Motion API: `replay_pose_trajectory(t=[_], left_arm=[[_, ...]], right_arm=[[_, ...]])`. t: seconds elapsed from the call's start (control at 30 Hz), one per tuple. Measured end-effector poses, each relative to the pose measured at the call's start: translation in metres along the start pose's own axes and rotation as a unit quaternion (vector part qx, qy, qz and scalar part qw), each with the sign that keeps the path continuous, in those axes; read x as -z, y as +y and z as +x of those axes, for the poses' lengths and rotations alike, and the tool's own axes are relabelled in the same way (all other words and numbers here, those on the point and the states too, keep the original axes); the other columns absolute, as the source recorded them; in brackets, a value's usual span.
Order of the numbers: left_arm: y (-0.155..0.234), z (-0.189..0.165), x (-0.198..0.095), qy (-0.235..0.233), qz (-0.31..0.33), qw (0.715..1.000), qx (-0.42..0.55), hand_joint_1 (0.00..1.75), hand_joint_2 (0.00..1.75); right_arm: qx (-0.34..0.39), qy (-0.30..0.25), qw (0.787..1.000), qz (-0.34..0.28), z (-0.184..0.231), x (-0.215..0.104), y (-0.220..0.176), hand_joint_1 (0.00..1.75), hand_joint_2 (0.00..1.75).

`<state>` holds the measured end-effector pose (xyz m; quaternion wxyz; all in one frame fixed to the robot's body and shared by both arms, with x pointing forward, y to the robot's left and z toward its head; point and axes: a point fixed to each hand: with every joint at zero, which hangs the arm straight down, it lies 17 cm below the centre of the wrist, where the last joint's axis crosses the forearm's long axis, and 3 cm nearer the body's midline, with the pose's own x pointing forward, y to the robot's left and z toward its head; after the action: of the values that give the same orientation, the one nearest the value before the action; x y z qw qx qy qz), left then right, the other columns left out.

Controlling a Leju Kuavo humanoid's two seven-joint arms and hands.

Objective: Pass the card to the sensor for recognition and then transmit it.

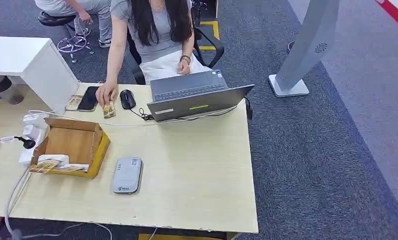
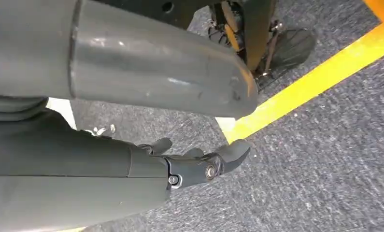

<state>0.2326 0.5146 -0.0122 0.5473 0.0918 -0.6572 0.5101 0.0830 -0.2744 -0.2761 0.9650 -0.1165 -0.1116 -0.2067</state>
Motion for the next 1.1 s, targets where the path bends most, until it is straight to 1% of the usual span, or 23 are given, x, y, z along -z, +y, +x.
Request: replay_pose_trajectory(t=[0.13,0.27,0.4,0.47,0.53,0.6,0.63,0.67,0.7,0.73,0.77,0.8,0.83,0.87,0.93,0.97,1.03,1.1], left_arm=[[-0.035,0.079,0.002,-0.101,-0.035,0.994,-0.033,0.0,1.75],[-0.068,0.136,0.0,-0.171,-0.066,0.982,-0.038,0.0,1.75],[-0.1,0.176,-0.003,-0.227,-0.098,0.968,-0.04,0.0,1.75],[-0.125,0.196,0.007,-0.255,-0.106,0.961,-0.031,0.0,1.75],[-0.157,0.21,0.014,-0.278,-0.125,0.952,-0.016,0.0,1.75],[-0.197,0.221,0.02,-0.317,-0.144,0.936,0.049,0.0,1.75],[-0.217,0.229,0.023,-0.351,-0.139,0.919,0.113,0.0,1.75],[-0.243,0.236,0.028,-0.387,-0.132,0.894,0.186,0.0,1.75],[-0.273,0.236,0.034,-0.419,-0.121,0.856,0.276,0.0,1.75],[-0.308,0.232,0.044,-0.444,-0.116,0.809,0.368,0.0,1.75],[-0.348,0.218,0.061,-0.455,-0.118,0.754,0.459,0.0,1.75],[-0.38,0.219,0.069,-0.475,-0.107,0.708,0.511,0.0,1.75],[-0.417,0.21,0.077,-0.493,-0.108,0.655,0.562,0.0,1.75],[-0.45,0.203,0.084,-0.506,-0.11,0.615,0.594,0.0,1.75],[-0.5,0.188,0.092,-0.514,-0.122,0.566,0.633,0.0,1.75],[-0.511,0.178,0.1,-0.506,-0.124,0.55,0.653,0.0,1.75],[-0.536,0.165,0.104,-0.501,-0.135,0.522,0.677,0.0,1.75],[-0.551,0.159,0.108,-0.496,-0.141,0.503,0.694,0.0,1.75]], right_arm=[[-0.008,0.007,1.0,0.008,-0.002,0.0,0.002,0.0,0.0],[-0.017,0.011,1.0,0.014,-0.003,0.0,0.004,0.0,0.0],[-0.034,0.029,0.999,0.02,-0.01,-0.001,0.007,0.0,0.0],[-0.047,0.037,0.998,0.024,-0.014,-0.002,0.008,0.0,0.0],[-0.058,0.036,0.997,0.029,-0.013,-0.002,0.01,0.0,0.0],[-0.069,0.031,0.997,0.032,-0.01,-0.002,0.01,0.0,0.0],[-0.078,0.029,0.996,0.035,-0.01,-0.002,0.011,0.0,0.0],[-0.087,0.027,0.995,0.039,-0.009,-0.002,0.013,0.0,0.0],[-0.098,0.024,0.994,0.043,-0.008,-0.002,0.013,0.0,0.0],[-0.108,0.023,0.993,0.048,-0.007,-0.002,0.016,0.0,0.0],[-0.118,0.02,0.991,0.053,-0.005,-0.003,0.019,0.0,0.0],[-0.126,0.015,0.99,0.057,-0.001,-0.003,0.021,0.0,0.0],[-0.133,0.012,0.989,0.061,0.003,-0.003,0.024,0.0,0.0],[-0.137,0.009,0.988,0.063,0.005,-0.003,0.027,0.0,0.0],[-0.144,0.006,0.987,0.065,0.008,-0.004,0.029,0.0,0.0],[-0.147,0.006,0.987,0.066,0.007,-0.004,0.029,0.0,0.0],[-0.153,0.013,0.986,0.064,0.002,-0.004,0.027,0.0,0.0],[-0.158,0.02,0.985,0.063,-0.001,-0.004,0.026,0.0,0.0]])
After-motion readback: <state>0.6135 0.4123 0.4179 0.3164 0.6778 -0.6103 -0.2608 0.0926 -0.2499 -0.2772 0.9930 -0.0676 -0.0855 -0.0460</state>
